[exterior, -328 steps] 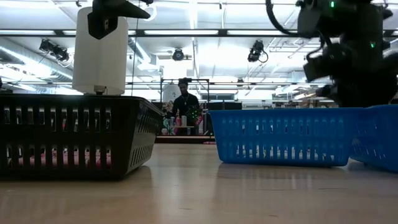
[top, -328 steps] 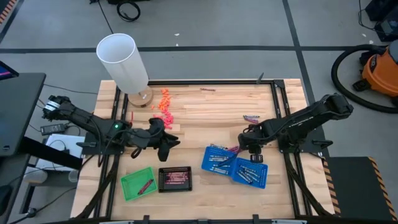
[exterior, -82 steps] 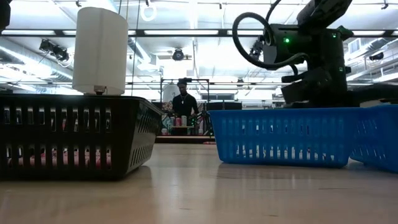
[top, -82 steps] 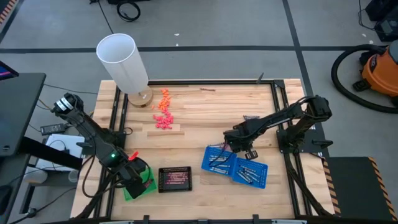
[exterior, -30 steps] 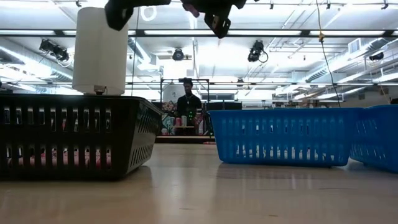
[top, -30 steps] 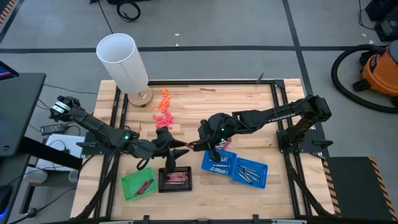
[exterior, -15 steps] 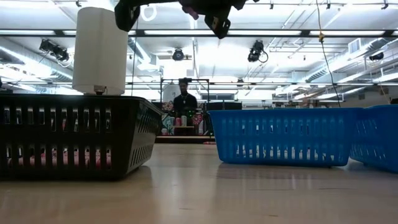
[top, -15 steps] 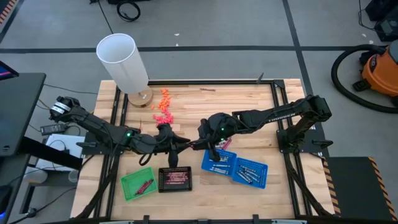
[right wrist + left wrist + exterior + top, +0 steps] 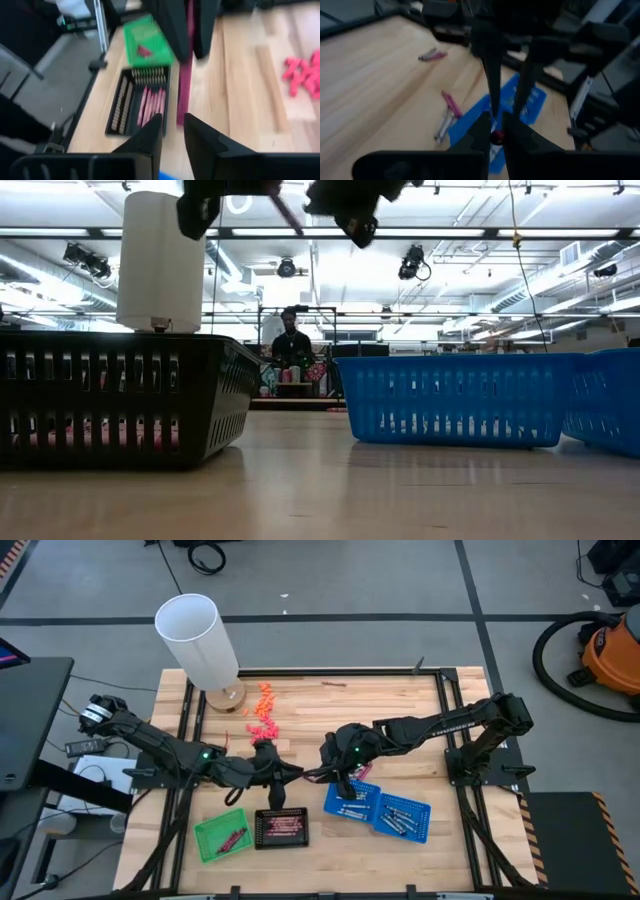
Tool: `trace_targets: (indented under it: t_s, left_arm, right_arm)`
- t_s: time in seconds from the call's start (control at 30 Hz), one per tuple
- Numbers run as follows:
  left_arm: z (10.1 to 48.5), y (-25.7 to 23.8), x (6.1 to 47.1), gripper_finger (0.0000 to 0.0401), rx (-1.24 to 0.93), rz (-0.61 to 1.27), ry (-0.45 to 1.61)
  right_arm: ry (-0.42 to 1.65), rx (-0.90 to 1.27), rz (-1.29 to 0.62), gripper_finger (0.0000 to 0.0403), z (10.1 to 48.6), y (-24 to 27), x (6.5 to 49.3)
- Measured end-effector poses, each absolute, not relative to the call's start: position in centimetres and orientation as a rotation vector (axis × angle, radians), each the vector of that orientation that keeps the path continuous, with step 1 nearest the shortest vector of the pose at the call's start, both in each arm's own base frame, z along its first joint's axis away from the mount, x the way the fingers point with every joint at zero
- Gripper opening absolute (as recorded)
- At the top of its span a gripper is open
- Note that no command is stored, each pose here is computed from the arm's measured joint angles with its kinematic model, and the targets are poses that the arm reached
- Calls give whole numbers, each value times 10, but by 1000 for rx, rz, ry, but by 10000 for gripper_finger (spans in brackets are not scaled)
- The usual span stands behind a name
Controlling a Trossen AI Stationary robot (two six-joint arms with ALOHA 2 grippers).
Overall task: Sort crayons
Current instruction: Put the red crayon into the green bin
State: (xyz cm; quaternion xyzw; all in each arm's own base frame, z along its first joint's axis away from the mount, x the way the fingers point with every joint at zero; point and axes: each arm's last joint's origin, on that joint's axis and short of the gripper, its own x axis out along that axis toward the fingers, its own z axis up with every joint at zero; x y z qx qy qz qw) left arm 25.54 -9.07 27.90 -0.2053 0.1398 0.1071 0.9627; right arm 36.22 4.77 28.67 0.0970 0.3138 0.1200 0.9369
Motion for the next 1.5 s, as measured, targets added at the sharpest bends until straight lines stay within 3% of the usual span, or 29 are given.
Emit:
trace_targets:
  t_s: [0.27, 0.43, 0.6, 0.8, 1.17, 1.5]
  left_arm:
    - [276, -87, 224, 34, -496, 109, 547]
    - [277, -82, 199, 34, -627, 27, 753]
    - [264, -85, 180, 34, -790, -22, 1091]
    - [246, -96, 166, 34, -785, 68, 1381]
    - [210, -132, 171, 35, -623, 99, 1584]
    - [184, -156, 177, 41, -500, 38, 1628]
  right_arm:
    - [810, 204, 188, 133, 274, 40, 352]
    - [884, 191, 140, 135, 269, 35, 347]
    - [971, 147, 9, 135, 263, 26, 341]
    - [1020, 156, -41, 135, 259, 14, 337]
    - [1021, 169, -66, 135, 259, 4, 337]
    - [1071, 94, -41, 136, 254, -3, 333]
